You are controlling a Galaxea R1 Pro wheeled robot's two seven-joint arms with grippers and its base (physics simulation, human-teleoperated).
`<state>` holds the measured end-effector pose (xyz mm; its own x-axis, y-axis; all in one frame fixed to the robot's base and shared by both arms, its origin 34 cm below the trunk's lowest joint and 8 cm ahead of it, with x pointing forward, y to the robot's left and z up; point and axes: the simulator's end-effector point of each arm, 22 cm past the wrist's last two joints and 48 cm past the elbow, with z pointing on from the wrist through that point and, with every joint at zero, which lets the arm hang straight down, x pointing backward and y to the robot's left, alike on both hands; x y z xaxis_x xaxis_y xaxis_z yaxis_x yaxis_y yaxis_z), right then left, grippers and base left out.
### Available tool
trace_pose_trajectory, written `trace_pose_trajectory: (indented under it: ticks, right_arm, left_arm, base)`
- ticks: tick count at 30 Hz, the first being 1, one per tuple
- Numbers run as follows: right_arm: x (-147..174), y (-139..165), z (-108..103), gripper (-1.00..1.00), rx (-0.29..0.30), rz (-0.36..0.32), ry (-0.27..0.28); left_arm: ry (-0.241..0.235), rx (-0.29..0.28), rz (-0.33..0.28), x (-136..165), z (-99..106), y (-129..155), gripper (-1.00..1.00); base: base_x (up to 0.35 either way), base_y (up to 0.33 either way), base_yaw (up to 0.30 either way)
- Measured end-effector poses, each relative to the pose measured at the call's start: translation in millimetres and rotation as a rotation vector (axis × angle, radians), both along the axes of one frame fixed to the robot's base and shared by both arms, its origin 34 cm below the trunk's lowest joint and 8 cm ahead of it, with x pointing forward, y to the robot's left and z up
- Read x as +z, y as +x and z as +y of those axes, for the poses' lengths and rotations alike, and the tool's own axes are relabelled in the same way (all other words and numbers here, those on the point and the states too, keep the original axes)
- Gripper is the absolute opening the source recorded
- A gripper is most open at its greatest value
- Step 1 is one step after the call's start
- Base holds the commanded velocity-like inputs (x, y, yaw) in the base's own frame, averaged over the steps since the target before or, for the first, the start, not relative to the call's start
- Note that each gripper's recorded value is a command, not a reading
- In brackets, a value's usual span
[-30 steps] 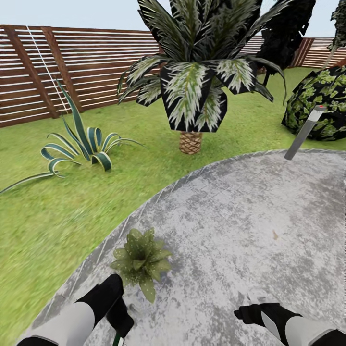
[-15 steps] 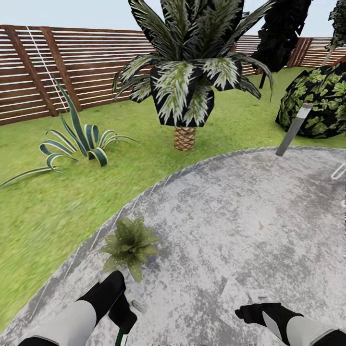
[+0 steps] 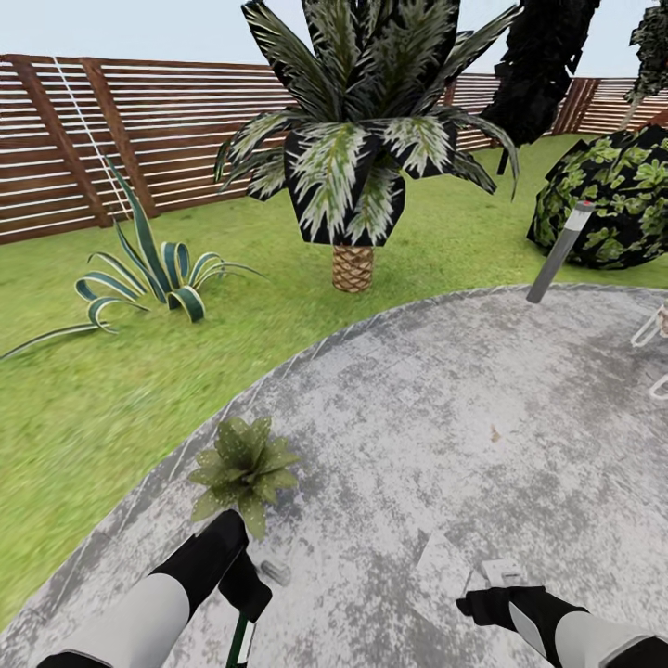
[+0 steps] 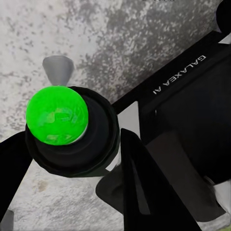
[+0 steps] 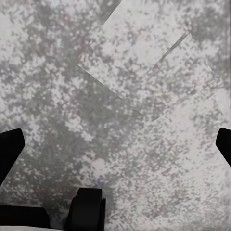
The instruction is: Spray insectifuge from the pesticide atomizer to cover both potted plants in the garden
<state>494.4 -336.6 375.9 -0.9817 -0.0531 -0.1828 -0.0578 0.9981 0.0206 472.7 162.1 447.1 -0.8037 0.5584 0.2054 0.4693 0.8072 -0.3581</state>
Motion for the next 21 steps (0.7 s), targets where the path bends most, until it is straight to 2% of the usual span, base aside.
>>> trace_pose_trajectory:
  ticks: [13,21]
  right_arm:
    - [2.6,2.7,-0.6,1.0,-0.002,-0.008,-0.002]
    - [6.6,6.9,-1.0,1.0,-0.004,-0.019,-0.004]
  left_arm:
    - [0.0,-0.004,-0.009,1.7,0.1,1.6,-1.0]
    - [-0.035,-0.018,-0.029,7.8,-21.1,5.3,-1.0]
  base:
    - [0.0,0.0,0.014]
    - [-0.001,0.0,0.035]
